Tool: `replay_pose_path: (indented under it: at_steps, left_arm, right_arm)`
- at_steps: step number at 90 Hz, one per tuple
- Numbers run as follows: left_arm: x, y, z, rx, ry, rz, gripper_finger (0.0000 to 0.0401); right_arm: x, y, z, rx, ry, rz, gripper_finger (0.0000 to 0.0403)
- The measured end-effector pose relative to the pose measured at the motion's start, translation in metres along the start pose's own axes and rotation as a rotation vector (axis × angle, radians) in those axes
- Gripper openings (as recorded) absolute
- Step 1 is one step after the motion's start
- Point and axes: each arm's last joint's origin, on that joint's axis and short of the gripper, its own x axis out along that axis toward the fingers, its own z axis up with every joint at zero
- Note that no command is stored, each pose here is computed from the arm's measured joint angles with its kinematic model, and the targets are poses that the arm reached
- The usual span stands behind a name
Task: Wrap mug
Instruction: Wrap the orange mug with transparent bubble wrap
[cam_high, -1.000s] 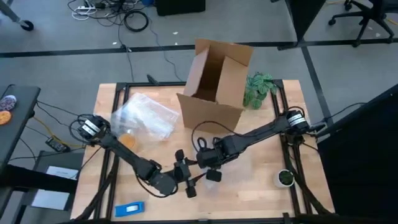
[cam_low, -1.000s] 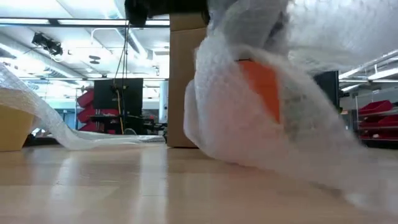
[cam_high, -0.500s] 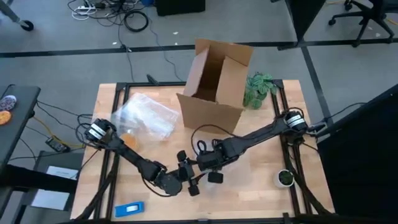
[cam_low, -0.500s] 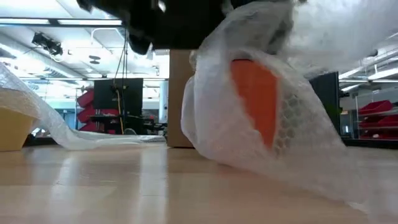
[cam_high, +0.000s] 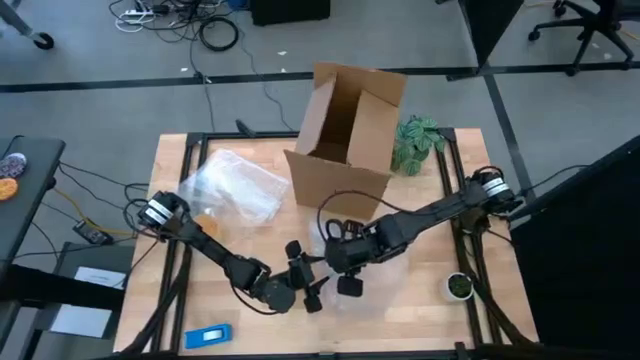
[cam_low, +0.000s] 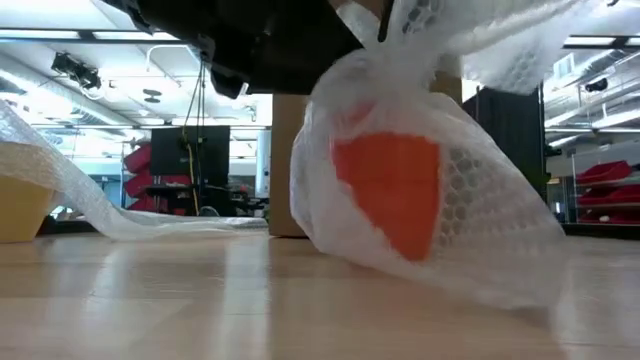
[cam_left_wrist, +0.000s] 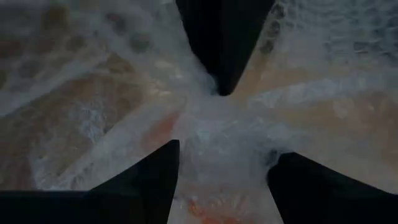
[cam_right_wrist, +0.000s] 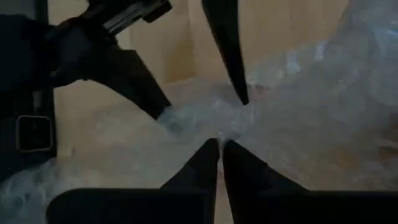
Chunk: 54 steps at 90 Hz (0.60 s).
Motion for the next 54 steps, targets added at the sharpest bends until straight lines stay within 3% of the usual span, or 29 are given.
replay_pose_path:
  at_steps: [29,54]
  left_arm:
    - [-0.028,-0.004,0.041,0.033,-0.087,-0.051,0.0209]
    - [-0.033,-0.005,0.043,0.03,-0.098,-0.037,0.0209]
  right_arm:
    - [0.051,-0.01,-0.026,0.007,0.084,-0.062,0.0]
    - [0.069,-0.013,-0.033,0.04,0.02,-0.048,0.0]
